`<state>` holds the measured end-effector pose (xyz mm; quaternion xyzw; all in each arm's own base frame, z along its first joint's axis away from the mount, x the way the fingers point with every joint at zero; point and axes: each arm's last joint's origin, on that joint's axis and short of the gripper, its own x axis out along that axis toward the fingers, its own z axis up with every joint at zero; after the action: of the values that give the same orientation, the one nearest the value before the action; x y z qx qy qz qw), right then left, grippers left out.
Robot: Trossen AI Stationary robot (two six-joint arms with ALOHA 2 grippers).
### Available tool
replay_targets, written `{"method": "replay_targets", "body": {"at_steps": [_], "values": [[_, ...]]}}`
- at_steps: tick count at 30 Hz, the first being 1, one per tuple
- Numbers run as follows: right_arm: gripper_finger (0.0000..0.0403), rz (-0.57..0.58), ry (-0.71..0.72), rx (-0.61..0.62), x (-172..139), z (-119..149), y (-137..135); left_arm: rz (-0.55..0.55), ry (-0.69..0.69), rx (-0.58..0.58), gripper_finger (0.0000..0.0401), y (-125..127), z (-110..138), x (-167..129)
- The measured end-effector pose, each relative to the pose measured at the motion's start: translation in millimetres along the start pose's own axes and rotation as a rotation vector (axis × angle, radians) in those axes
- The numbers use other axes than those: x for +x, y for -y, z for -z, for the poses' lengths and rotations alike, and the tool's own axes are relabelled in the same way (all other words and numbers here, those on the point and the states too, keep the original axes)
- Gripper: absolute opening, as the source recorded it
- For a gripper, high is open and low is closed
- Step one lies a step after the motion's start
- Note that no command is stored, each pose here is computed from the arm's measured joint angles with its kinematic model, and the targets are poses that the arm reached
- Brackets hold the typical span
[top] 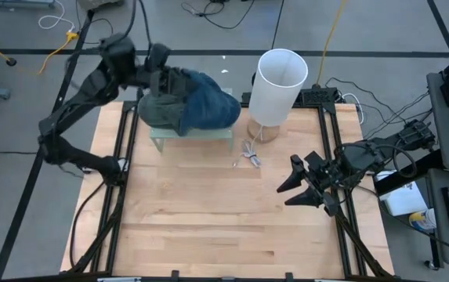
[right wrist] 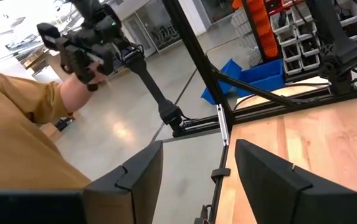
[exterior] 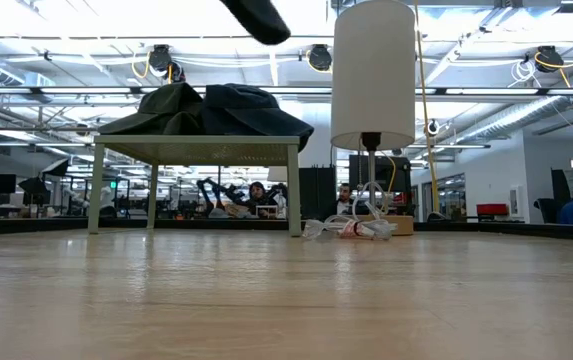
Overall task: Pick & Place hat
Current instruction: Stack the blue cap on top of the stacked blue caps on the shelf
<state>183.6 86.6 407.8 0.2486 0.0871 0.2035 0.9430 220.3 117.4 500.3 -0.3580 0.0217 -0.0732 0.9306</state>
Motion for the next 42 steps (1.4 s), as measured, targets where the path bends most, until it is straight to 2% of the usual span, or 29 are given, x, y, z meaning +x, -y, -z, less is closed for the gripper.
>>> {"method": "replay_targets", "body": {"at_steps": [4,9,16,19,22,26,34,42], "values": [[0.0192,-0.001,0.000,-0.018,-0.3,-0.1,-0.1,-0.008,-0.024,0.030,0.0050,-23.9,-20.7,7.1],[0.0193,-0.001,0.001,-0.094,-0.5,-0.2,-0.1,0.034,-0.073,0.070,0.0050,-53.4,-41.6,16.1],[0.0188,-0.001,0.002,-0.132,-0.5,-0.2,-0.1,0.037,-0.137,0.034,0.0050,-103.0,-52.6,20.9],[0.0188,-0.001,0.002,-0.131,-0.6,-0.2,-0.1,-0.035,-0.160,-0.004,0.0050,-125.7,-49.7,17.6],[0.0189,-0.001,0.003,-0.132,-0.7,-0.4,-0.2,-0.165,-0.185,-0.053,0.0050,-146.3,-43.2,9.7],[0.0187,-0.002,0.006,-0.150,-0.7,-0.7,-0.3,-0.285,-0.228,-0.095,0.0050,-163.6,-35.1,2.5],[0.0185,-0.040,0.095,-0.238,-1.6,-8.7,-5.0,-0.447,-0.255,-0.144,0.0050,-167.3,-27.2,-4.6],[0.0181,-0.035,0.098,-0.262,-2.2,-9.1,-5.0,-0.762,-0.364,-0.244,0.0050,-171.6,-8.1,-18.4]]}}
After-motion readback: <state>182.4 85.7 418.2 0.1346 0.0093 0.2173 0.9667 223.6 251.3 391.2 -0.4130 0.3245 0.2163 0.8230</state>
